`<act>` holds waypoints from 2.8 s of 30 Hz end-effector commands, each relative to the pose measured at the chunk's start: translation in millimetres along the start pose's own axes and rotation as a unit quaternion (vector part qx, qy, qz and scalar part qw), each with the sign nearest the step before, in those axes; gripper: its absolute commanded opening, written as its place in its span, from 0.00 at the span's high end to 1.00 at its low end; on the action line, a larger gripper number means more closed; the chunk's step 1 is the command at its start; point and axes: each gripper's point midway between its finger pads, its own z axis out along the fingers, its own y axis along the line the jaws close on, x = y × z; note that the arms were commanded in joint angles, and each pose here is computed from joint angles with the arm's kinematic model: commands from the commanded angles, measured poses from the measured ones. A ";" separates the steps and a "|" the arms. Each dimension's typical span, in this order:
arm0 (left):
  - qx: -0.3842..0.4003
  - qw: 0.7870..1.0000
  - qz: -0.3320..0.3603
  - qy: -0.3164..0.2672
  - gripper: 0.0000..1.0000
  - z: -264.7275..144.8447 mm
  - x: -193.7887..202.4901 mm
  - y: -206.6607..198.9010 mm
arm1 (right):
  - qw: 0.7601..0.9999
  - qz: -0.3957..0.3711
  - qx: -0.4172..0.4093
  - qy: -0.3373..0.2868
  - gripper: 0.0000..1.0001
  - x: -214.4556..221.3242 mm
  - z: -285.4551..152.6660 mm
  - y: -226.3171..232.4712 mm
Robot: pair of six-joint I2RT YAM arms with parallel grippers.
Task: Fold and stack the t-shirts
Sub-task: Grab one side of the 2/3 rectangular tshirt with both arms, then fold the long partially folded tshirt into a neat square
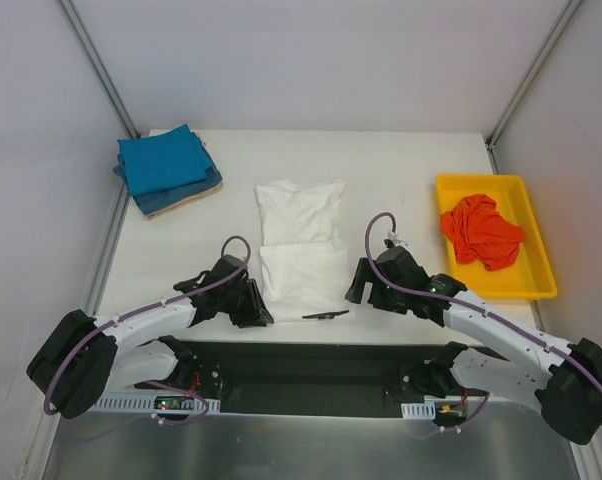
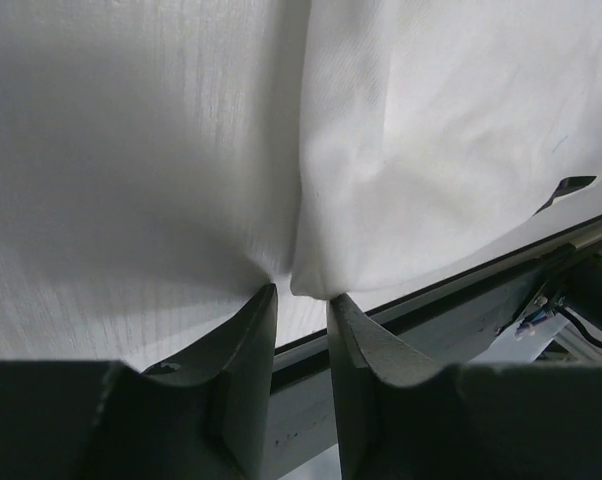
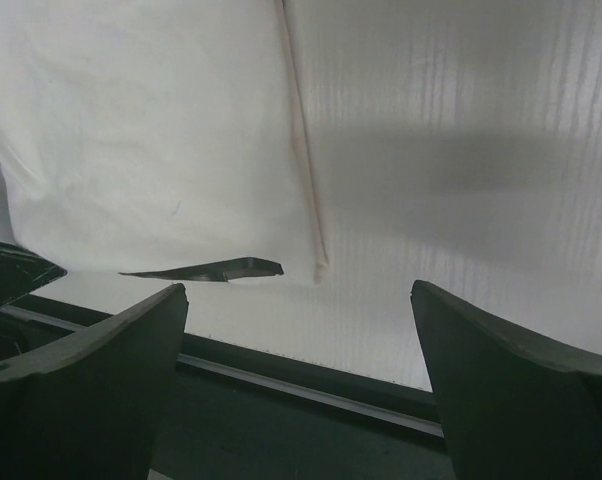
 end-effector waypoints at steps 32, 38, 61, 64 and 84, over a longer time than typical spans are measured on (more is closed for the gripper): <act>-0.022 0.999 0.033 0.012 1.00 12.7 -1.1 8.0 | 0.991 -0.002 0.011 0.131 0.51 44.0 37.0 2.2; -0.014 0.999 0.040 0.009 1.00 10.3 -0.8 6.3 | 0.990 0.004 -0.009 0.138 0.74 45.2 40.9 11.0; 0.081 0.992 0.081 0.055 1.00 -30.0 46.5 -14.7 | 0.982 -0.015 -0.120 0.148 0.99 95.3 -9.2 38.8; 0.100 0.990 0.088 0.046 1.00 -43.9 49.0 -20.0 | 0.983 -0.023 -0.127 0.130 0.99 94.4 -24.5 48.2; 0.072 0.961 0.195 -0.182 1.00 -118.1 -56.8 -102.6 | 0.987 -0.072 -0.083 -0.119 0.99 -47.2 -108.2 67.9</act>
